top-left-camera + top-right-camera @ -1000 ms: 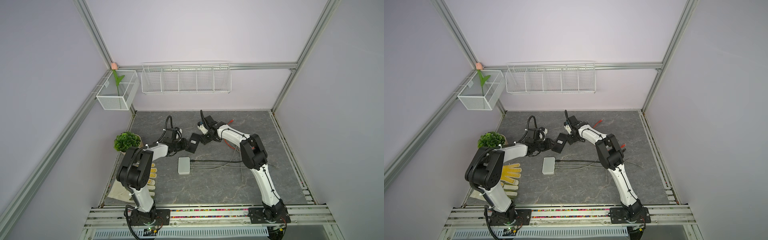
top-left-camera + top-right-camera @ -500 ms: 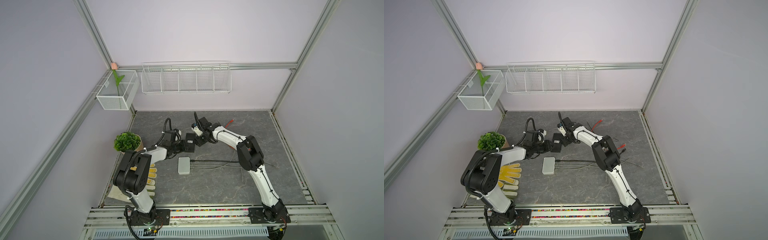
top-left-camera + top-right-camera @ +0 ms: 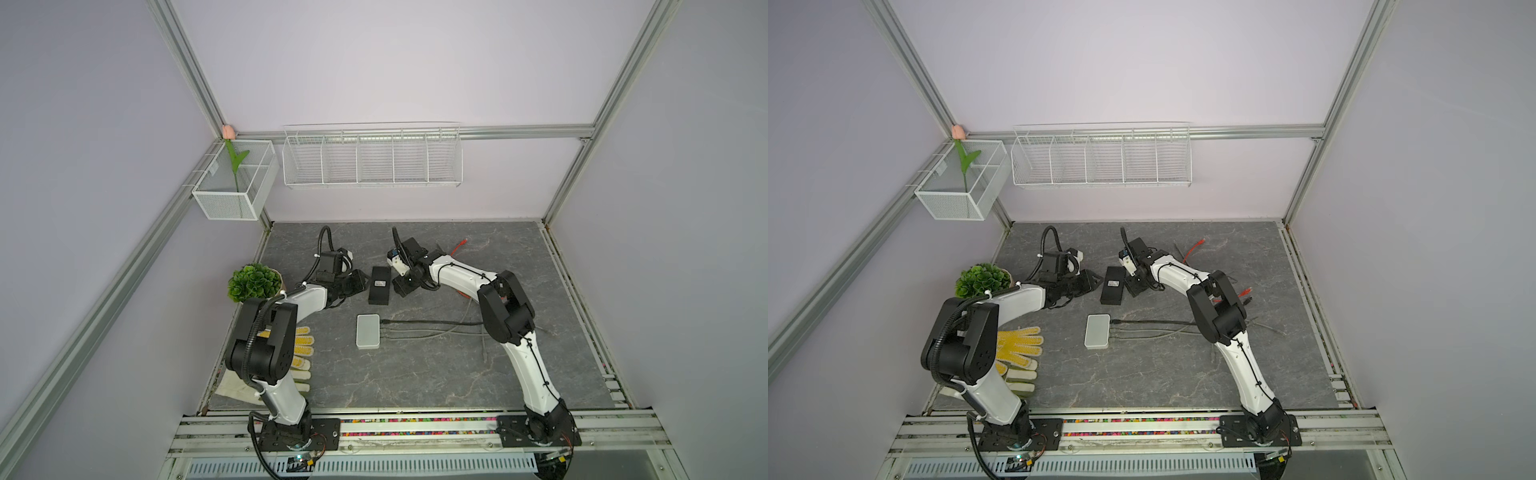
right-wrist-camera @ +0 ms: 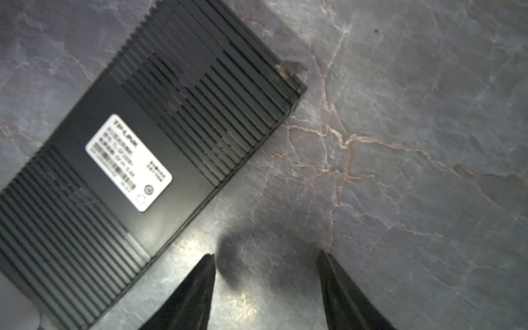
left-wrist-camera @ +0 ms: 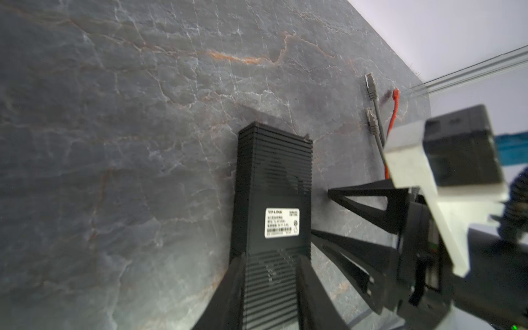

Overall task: Insert the plug into the switch port
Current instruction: 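Set black switch box down with left gripper while right gripper moves toward cables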

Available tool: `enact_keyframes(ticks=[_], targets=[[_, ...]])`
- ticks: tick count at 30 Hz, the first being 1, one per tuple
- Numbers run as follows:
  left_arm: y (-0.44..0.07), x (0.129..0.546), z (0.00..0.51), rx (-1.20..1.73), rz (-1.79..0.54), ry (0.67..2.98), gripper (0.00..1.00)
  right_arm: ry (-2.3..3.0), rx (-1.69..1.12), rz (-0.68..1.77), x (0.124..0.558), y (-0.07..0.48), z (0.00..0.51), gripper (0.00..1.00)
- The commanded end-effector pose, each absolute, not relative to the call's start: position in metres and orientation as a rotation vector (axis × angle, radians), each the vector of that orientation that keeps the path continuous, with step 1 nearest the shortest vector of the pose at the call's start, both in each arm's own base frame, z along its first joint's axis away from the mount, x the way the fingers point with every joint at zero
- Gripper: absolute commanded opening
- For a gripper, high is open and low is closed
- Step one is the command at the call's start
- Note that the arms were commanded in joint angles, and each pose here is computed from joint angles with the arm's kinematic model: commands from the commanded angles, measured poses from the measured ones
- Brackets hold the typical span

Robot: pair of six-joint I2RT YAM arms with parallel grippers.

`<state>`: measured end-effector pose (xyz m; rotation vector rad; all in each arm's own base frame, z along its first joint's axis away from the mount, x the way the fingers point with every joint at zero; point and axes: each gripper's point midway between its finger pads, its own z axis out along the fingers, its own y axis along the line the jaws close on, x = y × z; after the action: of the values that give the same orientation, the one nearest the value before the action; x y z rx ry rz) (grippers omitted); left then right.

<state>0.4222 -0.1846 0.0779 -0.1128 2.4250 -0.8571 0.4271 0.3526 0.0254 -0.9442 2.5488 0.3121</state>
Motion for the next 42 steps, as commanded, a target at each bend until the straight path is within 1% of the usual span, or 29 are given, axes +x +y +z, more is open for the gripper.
enact_keyframes(ticks=[1,8,16,18,21,25,28,32,35,42], targets=[[-0.182,0.441,0.074,-0.093,-0.803,2.430,0.32,2.564,-0.944,0.364,0.411,0.357,0.032,0.61],[-0.188,0.464,0.068,-0.104,-0.832,2.440,0.32,2.560,-0.944,0.387,0.398,0.368,0.030,0.61],[-0.182,0.454,0.079,-0.104,-0.813,2.421,0.32,2.537,-0.966,0.392,0.394,0.367,0.038,0.61],[-0.180,0.450,0.086,-0.102,-0.801,2.411,0.32,2.538,-0.950,0.350,0.397,0.354,0.045,0.61],[-0.174,0.442,0.105,-0.095,-0.783,2.378,0.33,2.516,-0.902,0.324,0.402,0.328,0.068,0.61],[-0.165,0.428,0.133,-0.089,-0.768,2.314,0.33,2.465,-0.809,0.262,0.415,0.284,0.109,0.62],[-0.164,0.414,0.149,-0.084,-0.795,2.270,0.33,2.475,-0.734,0.207,0.428,0.249,0.121,0.63],[-0.165,0.389,0.165,-0.059,-0.838,2.221,0.33,2.558,-0.632,0.130,0.441,0.206,0.109,0.62],[-0.163,0.370,0.170,-0.039,-0.825,2.206,0.34,2.609,-0.572,0.093,0.444,0.183,0.093,0.62],[-0.166,0.337,0.177,-0.002,-0.811,2.186,0.35,2.679,-0.558,0.114,0.443,0.180,0.060,0.61]])
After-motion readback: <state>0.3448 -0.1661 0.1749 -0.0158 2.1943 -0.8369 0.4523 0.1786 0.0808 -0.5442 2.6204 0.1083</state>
